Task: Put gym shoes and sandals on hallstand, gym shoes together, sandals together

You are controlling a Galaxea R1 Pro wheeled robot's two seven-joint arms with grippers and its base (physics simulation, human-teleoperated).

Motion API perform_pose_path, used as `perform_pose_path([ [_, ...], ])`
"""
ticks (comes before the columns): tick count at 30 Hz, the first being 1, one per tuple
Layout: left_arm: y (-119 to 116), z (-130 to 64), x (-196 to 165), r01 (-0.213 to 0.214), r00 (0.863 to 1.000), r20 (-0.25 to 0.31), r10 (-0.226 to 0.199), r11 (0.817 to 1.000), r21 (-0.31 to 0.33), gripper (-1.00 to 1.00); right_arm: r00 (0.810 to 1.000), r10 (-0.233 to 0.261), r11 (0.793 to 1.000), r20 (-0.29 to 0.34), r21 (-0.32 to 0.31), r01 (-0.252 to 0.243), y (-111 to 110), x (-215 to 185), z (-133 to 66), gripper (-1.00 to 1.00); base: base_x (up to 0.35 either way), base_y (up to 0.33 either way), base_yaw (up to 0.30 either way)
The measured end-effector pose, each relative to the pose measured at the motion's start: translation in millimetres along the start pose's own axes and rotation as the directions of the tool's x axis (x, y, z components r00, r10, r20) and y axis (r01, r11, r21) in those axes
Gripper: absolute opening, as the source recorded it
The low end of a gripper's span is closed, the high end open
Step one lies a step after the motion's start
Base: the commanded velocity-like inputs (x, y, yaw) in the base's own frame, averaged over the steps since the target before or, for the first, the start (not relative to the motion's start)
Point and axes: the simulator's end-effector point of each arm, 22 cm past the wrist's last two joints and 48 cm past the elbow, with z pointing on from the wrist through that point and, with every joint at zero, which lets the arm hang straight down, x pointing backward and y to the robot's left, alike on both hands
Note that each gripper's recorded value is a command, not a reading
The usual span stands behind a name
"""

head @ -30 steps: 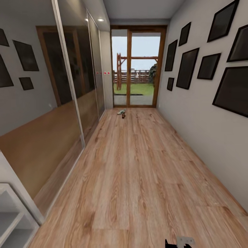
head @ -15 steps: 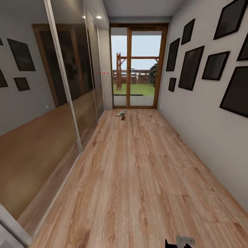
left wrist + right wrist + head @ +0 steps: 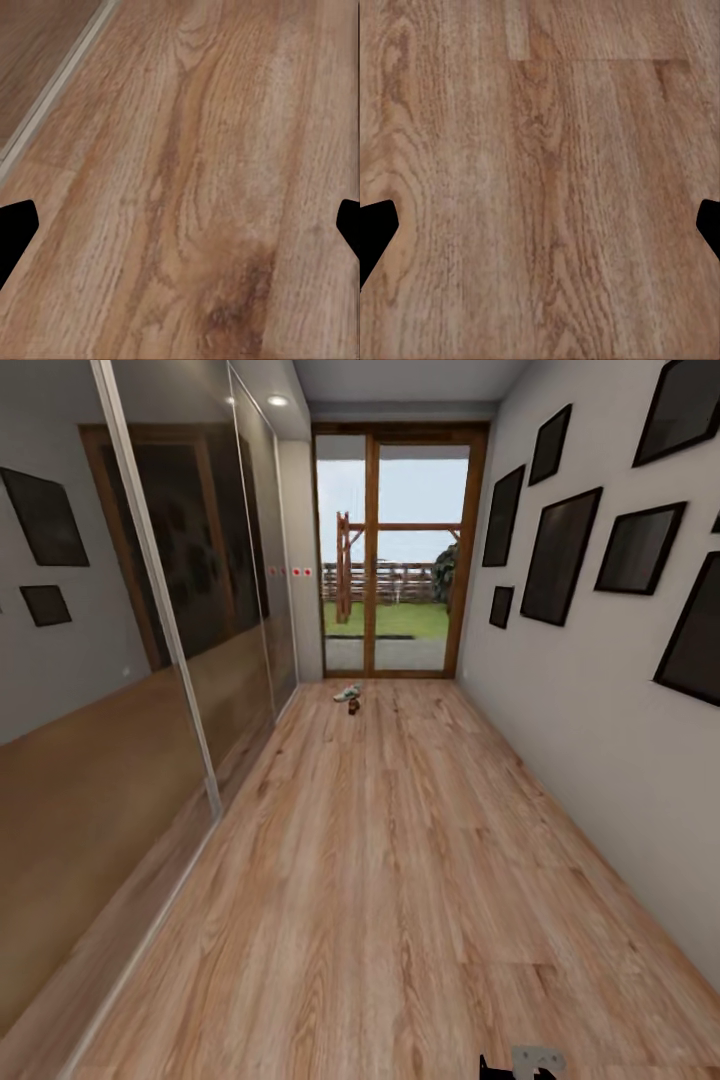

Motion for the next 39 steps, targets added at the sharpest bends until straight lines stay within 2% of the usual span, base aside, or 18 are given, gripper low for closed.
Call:
perform_pose_path([
  [39,0.0,0.0,0.0,0.0,1.0,0.0,0.0,1.0,0.0,1.0,1.0,0.0,1.0,0.0,0.0,0.0,0.0,0.0,0.0,1.0,0.323,-0.113,0.0],
])
